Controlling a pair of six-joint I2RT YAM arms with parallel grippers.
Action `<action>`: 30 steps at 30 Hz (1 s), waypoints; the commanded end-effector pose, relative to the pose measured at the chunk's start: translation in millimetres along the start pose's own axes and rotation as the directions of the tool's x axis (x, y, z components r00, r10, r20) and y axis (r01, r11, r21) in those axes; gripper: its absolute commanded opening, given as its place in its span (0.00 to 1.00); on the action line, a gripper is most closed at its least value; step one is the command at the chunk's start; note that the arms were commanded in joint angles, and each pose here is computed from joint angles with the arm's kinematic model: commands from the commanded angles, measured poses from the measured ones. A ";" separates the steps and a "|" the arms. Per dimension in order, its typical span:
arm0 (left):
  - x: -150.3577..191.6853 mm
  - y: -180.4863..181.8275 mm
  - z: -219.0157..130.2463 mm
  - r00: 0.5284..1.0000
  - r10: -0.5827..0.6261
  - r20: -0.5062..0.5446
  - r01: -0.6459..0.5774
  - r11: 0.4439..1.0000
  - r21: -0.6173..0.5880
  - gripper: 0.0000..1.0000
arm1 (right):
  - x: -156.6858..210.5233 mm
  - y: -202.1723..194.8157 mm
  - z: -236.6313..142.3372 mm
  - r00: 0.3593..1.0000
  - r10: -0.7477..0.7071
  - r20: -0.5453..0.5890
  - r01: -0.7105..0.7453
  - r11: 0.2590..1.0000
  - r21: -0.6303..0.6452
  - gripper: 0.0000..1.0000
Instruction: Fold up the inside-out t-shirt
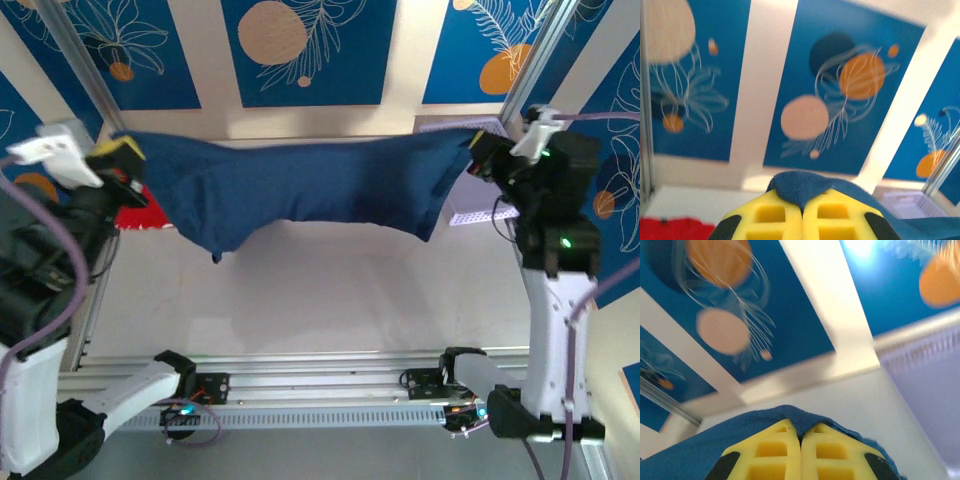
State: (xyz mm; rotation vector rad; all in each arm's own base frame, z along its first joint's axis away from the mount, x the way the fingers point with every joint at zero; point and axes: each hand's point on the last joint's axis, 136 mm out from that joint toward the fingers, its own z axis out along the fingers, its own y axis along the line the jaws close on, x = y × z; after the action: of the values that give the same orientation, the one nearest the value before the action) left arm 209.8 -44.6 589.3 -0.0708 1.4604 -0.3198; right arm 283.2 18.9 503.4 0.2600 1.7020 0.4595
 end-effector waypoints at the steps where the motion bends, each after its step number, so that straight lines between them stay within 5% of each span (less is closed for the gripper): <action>1: -46.5 -5.6 -22.6 0.990 0.114 0.083 -0.116 0.993 0.022 0.00 | -27.8 14.4 -49.1 0.995 -0.050 0.090 0.049 0.999 0.021 0.00; 9: -98.7 -10.1 -12.9 0.959 0.205 0.195 -0.200 0.979 -0.045 0.00 | -78.9 54.0 -123.9 0.949 -0.114 0.295 0.129 0.991 -0.031 0.00; 15: -68.6 2.4 79.2 0.946 0.323 0.041 -0.307 0.927 -0.217 0.00 | -75.4 38.8 -73.9 0.962 -0.126 0.242 0.131 0.991 -0.005 0.00; 21: 66.3 51.9 222.4 0.930 0.250 -0.268 -0.307 0.931 -0.196 0.00 | -2.7 -10.5 71.8 0.997 -0.075 0.002 0.075 0.997 0.023 0.00; 26: 225.9 90.5 330.4 0.844 0.209 -0.494 -0.319 0.936 -0.150 0.00 | 101.3 -72.4 215.0 0.978 -0.022 -0.205 0.048 0.991 0.122 0.00; 30: 336.2 114.4 406.6 0.800 0.161 -0.577 -0.278 0.953 -0.119 0.27 | 188.1 -133.9 328.5 0.932 0.063 -0.356 0.019 0.975 0.221 0.18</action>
State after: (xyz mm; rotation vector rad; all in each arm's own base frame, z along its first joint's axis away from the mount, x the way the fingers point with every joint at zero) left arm 617.6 -74.2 305.0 0.0630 2.1024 0.1087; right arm 531.6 36.4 258.3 0.3212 2.1502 0.3695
